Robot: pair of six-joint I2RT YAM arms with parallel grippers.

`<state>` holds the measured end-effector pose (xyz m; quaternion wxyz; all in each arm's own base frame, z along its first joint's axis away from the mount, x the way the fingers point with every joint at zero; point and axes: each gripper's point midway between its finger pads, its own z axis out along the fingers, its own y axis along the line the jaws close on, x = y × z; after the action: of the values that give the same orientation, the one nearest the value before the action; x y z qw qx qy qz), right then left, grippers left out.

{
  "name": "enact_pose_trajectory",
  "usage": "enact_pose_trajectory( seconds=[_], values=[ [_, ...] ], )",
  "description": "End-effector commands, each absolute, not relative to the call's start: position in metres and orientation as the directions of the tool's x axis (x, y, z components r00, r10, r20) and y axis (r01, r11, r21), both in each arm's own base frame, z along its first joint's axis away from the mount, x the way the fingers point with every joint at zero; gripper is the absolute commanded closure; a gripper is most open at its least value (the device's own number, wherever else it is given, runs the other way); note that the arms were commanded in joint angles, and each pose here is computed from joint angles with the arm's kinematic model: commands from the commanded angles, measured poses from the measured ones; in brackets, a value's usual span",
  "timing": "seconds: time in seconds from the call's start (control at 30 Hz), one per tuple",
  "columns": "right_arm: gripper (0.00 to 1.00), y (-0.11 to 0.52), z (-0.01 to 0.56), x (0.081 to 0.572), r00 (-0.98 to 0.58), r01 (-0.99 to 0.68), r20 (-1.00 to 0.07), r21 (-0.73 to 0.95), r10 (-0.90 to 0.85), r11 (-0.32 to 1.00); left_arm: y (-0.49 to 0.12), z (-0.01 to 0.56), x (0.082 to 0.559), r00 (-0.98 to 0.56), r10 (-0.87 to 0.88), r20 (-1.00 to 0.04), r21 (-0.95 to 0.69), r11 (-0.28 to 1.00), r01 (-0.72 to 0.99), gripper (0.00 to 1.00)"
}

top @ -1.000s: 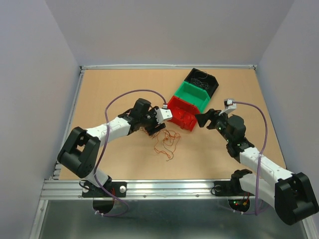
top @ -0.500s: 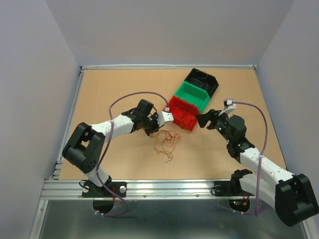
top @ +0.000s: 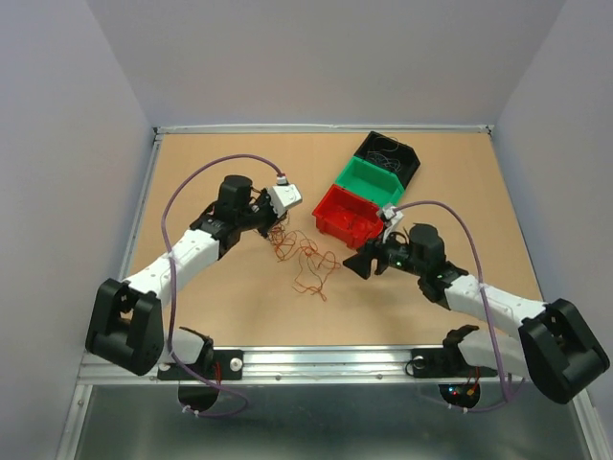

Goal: Untangle the cables

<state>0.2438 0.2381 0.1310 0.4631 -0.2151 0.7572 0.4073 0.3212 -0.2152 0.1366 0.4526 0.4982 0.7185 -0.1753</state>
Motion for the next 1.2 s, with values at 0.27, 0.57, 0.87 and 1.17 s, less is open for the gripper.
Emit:
enact_pose_trajectory(
  seconds=[0.27,0.57,0.87,1.17],
  values=[
    [0.24,0.296,0.11,0.254,-0.447,-0.747,-0.872,0.239,-0.201,0.621,-0.21,0.168,0.33,-0.033,0.465,-0.885,0.234,0.504,0.831,1.0],
    [0.28,0.308,0.084,0.262,-0.473,-0.75,-0.836,0.216,-0.278,0.625,-0.21,0.167,0.33,-0.031,0.467,-0.884,0.235,0.5,0.834,0.85],
    [0.95,0.325,0.065,0.249,-0.462,-0.806,-0.797,0.194,-0.389,0.559,-0.209,0.167,0.33,-0.03,0.468,-0.883,0.237,0.5,0.833,0.75],
    [1.0,0.326,0.187,0.206,-0.282,-0.898,-0.953,0.223,-0.107,0.38,-0.211,0.18,0.321,0.026,0.444,-0.895,0.262,0.481,0.837,0.61]
  ],
)
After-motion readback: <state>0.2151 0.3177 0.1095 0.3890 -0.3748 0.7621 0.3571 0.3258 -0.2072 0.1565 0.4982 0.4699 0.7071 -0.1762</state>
